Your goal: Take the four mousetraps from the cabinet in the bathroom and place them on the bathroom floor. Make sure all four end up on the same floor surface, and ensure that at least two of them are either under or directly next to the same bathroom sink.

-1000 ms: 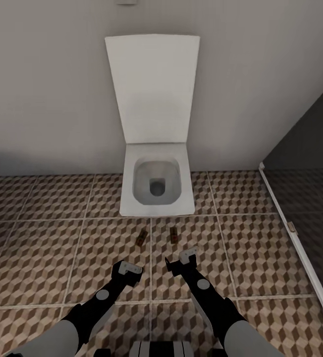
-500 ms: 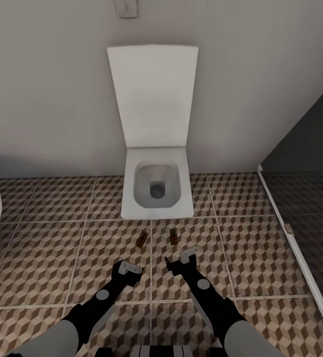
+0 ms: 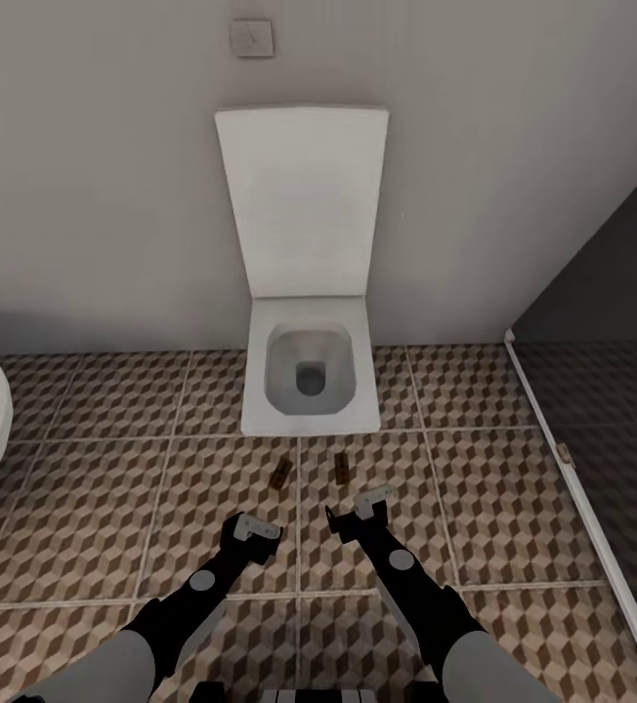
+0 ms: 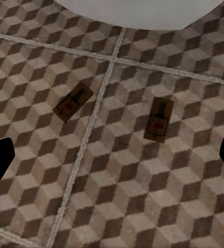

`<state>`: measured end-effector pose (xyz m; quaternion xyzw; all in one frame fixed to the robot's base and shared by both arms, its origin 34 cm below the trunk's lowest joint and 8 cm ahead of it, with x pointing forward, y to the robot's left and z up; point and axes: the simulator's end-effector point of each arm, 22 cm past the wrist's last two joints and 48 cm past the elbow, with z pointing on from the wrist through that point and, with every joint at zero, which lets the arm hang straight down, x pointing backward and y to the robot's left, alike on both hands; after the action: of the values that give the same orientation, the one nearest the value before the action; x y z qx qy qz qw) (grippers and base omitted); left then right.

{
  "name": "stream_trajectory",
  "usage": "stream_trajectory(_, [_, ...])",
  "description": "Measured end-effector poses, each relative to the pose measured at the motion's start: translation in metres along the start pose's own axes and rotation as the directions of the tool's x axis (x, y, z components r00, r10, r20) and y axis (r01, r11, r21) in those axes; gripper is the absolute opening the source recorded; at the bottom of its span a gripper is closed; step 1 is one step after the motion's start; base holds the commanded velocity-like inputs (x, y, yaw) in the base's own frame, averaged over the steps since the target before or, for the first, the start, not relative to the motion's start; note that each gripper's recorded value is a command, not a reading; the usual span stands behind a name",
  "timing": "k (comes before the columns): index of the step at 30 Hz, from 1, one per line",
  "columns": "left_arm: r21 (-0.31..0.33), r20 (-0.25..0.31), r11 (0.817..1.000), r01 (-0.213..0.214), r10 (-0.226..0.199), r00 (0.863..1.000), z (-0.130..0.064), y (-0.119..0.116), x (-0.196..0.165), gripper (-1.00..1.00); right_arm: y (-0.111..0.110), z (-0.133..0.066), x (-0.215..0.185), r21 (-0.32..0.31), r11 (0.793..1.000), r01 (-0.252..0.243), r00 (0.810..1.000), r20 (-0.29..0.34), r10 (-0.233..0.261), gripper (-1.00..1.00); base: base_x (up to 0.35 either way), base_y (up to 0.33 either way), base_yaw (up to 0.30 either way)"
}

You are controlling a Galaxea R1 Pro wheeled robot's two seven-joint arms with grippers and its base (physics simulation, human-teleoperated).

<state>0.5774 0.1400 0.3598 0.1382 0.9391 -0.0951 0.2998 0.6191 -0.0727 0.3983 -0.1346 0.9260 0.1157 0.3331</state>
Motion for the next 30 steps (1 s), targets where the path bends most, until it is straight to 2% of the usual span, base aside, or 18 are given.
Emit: stream_trajectory(30, [-0.003,-0.012,1.000,0.000,0.000,1.000,-0.041,-0.003,-0.030,1.00,0.005,-0.038,-0.038,0.000,1.000,-0.001,1.000,-0.001,0.001,1.00,0.000,0.000,0.000])
